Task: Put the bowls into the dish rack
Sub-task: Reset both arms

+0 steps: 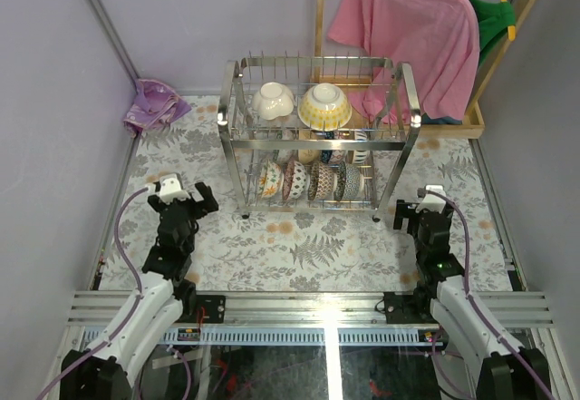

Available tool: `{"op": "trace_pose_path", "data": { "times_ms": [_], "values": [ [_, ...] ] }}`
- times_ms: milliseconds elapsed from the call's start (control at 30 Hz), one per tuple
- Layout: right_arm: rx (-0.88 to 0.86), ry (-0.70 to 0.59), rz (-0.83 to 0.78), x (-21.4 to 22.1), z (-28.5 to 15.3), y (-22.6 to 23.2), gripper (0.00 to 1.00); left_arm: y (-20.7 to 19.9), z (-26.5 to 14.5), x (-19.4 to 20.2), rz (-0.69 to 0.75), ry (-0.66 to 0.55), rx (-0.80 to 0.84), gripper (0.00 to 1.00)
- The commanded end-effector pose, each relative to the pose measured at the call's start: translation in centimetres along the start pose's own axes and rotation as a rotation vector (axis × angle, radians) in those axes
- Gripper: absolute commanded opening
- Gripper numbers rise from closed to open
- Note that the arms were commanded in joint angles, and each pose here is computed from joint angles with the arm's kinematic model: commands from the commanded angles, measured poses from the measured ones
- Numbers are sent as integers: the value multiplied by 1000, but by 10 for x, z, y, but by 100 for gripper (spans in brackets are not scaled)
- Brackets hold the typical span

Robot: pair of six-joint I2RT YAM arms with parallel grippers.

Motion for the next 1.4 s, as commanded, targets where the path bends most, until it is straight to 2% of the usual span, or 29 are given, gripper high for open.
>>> {"op": "trace_pose_path", "data": {
  "times_ms": [0, 267, 767, 900, 1200, 1367],
  "values": [
    [-91, -87, -12, -13, -2, 14, 99, 1, -5, -14, 1, -47, -11, 100],
    [-43, -96, 9, -14, -3, 6, 99, -1, -9, -13, 45, -43, -21, 100],
    [-72, -124, 6, -14, -7, 9, 99, -1, -16, -11, 39, -39, -27, 100],
    [-98, -121, -6, -13, -8, 12, 99, -2, -18, -12, 31, -52, -20, 100],
    [-195, -205, -29, -14, -17, 24, 99, -5, -19, -12, 25, -63, 10, 100],
    [-121, -223, 10, -9, -14, 12, 99, -7, -19, -13, 29, -61, 18, 100]
  ]
}}
Point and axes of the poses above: each gripper's point midway between its finger pads, its own z axis out along the fingers, its own y axis along the line the jaws close on, x = y × z, the point moved 1 cm from there along -z, back along the fingers, and after that the axes turned 4 degrees about z, right-handed, at the moved point
